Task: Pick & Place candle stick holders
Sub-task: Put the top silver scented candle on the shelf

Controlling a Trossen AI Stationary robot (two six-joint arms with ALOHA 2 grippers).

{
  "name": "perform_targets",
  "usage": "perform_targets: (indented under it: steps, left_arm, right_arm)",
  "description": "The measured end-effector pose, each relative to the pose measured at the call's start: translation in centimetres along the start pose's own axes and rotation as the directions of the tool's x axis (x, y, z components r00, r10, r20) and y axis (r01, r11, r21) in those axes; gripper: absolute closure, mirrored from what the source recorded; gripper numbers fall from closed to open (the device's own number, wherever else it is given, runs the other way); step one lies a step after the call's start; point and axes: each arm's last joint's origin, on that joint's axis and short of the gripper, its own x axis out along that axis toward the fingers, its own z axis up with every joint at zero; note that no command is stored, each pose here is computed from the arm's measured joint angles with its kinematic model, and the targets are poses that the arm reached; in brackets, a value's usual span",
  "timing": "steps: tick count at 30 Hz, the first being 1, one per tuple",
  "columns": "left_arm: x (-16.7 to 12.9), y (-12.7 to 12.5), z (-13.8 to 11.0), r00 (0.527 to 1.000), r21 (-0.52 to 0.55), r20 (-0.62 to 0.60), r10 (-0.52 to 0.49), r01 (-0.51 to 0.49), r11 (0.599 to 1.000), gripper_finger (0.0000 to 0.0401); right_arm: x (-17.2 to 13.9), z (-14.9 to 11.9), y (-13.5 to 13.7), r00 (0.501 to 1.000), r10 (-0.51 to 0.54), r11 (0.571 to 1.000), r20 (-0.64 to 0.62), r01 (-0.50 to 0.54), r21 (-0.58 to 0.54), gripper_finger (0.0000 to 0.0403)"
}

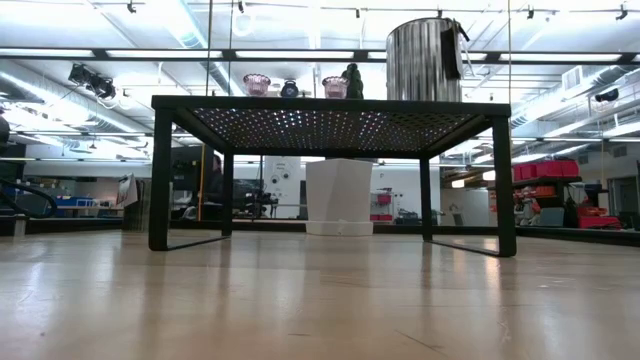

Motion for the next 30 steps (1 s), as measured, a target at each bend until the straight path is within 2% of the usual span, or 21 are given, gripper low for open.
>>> perform_targets:
  steps: [4, 10, 18, 21, 24, 30]
  left_arm:
    - [1.4, -0.4, 0.1, 0.999, 0.012, -0.041, 0.008, -0.007, 1.000, 0.0082]
    - [3.1, -0.8, 0.2, 0.996, 0.058, -0.088, 0.034, -0.029, 0.998, 0.0082]
    - [4.2, -0.4, 0.1, 0.986, 0.018, -0.135, 0.093, -0.091, 0.996, 0.0082]
    - [4.7, 0.1, -0.1, 0.976, -0.029, -0.177, 0.129, -0.137, 0.990, 0.0082]
    - [5.2, 0.8, -0.6, 0.953, -0.062, -0.246, 0.176, -0.197, 0.979, 0.0082]
    - [6.5, 2.2, -1.6, 0.876, -0.111, -0.405, 0.262, -0.331, 0.937, 0.0082]
  right_arm:
    - [-1.1, 1.1, 0.1, 0.989, 0.018, 1.000, 0.144, -0.018, 0.003, 0.0392]
    - [-2.3, 2.3, 0.0, 0.955, -0.042, 0.999, 0.295, 0.030, 0.044, 0.0382]
    - [-2.5, 2.4, 0.0, 0.949, -0.037, 0.999, 0.313, 0.024, 0.047, 0.0381]
    - [-2.5, 2.4, 0.0, 0.949, -0.037, 0.999, 0.313, 0.023, 0.048, 0.0381]
    - [-2.5, 2.4, 0.0, 0.949, -0.037, 0.999, 0.313, 0.023, 0.048, 0.0381]
    - [-2.4, 2.4, 0.0, 0.950, -0.037, 0.999, 0.311, 0.024, 0.048, 0.0380]
